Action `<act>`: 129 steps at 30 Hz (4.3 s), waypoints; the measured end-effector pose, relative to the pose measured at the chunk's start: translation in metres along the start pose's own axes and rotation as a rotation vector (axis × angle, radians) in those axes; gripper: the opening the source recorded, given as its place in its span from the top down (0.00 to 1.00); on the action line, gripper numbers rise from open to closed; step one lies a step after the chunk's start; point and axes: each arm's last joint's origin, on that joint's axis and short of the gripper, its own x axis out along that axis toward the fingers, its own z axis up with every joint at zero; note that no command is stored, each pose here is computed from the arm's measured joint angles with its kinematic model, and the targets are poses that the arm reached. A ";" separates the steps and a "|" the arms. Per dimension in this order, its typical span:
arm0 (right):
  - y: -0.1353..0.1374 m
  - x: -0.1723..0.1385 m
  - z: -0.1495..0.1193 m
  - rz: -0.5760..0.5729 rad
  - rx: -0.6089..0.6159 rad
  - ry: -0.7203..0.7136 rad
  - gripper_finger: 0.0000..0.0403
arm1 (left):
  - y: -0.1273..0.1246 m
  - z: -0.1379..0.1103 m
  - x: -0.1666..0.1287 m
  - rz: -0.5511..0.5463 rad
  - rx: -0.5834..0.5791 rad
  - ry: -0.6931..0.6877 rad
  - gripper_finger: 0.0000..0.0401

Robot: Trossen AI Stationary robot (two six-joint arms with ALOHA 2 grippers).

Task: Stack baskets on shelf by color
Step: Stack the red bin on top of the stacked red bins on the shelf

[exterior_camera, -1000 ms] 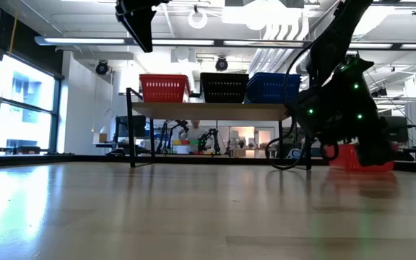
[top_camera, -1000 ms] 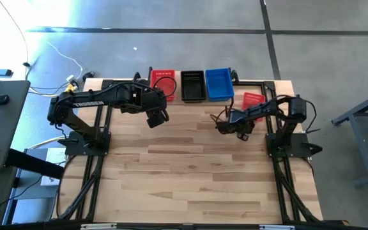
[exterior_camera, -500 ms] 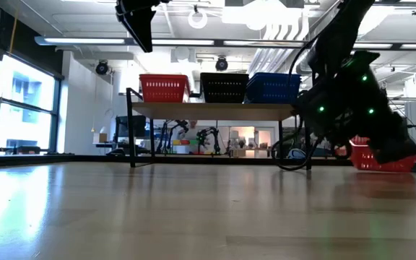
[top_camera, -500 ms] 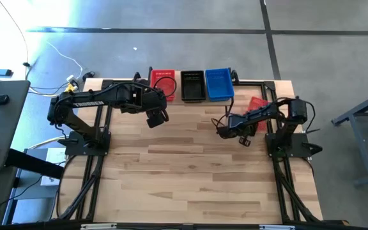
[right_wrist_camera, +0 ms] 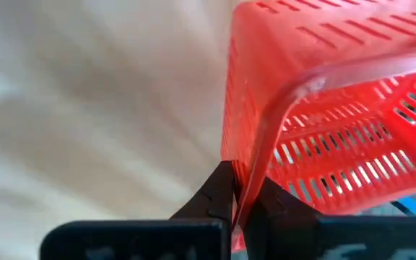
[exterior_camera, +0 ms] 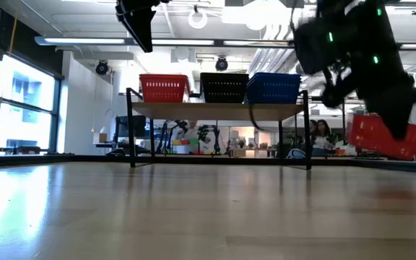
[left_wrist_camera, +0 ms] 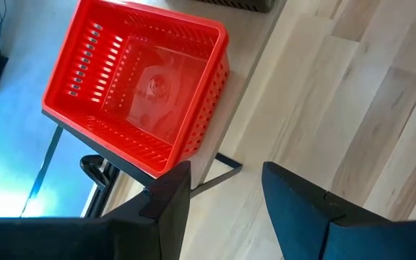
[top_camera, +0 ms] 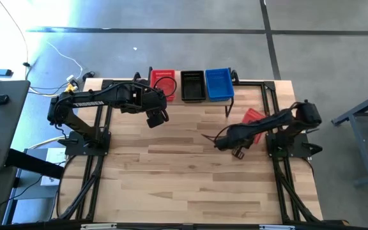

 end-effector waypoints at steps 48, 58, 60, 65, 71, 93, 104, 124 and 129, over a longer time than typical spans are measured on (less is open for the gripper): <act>0.086 -0.110 -0.013 0.489 -0.344 -0.552 1.00 | -0.022 -0.013 -0.010 -0.314 0.174 0.103 0.60; 0.078 -0.103 -0.016 0.348 -0.506 -0.524 1.00 | -0.023 -0.011 -0.010 -0.309 0.019 0.116 0.60; 0.080 -0.102 -0.014 0.336 -0.531 -0.522 1.00 | -0.023 -0.010 -0.010 -0.312 -0.021 0.108 0.60; 0.085 -0.088 -0.005 0.271 -0.562 -0.440 1.00 | -0.025 -0.009 -0.011 -0.319 -0.065 0.097 0.60; 0.090 -0.072 0.006 0.225 -0.561 -0.342 1.00 | -0.027 -0.009 -0.012 -0.323 -0.063 0.096 0.60; 0.096 -0.061 0.018 0.288 -0.545 -0.252 0.79 | -0.028 -0.009 -0.013 -0.327 -0.021 0.089 0.60; 0.092 -0.095 0.006 0.205 -0.373 -0.327 0.72 | -0.030 -0.003 -0.013 -0.344 -0.004 0.022 0.60; 0.084 -0.138 -0.040 0.020 0.066 -0.537 0.72 | -0.038 0.019 -0.011 -0.391 0.009 -0.172 0.60; 0.068 -0.149 -0.047 0.061 0.147 -0.613 0.72 | -0.041 0.024 -0.006 -0.400 -0.085 -0.165 0.60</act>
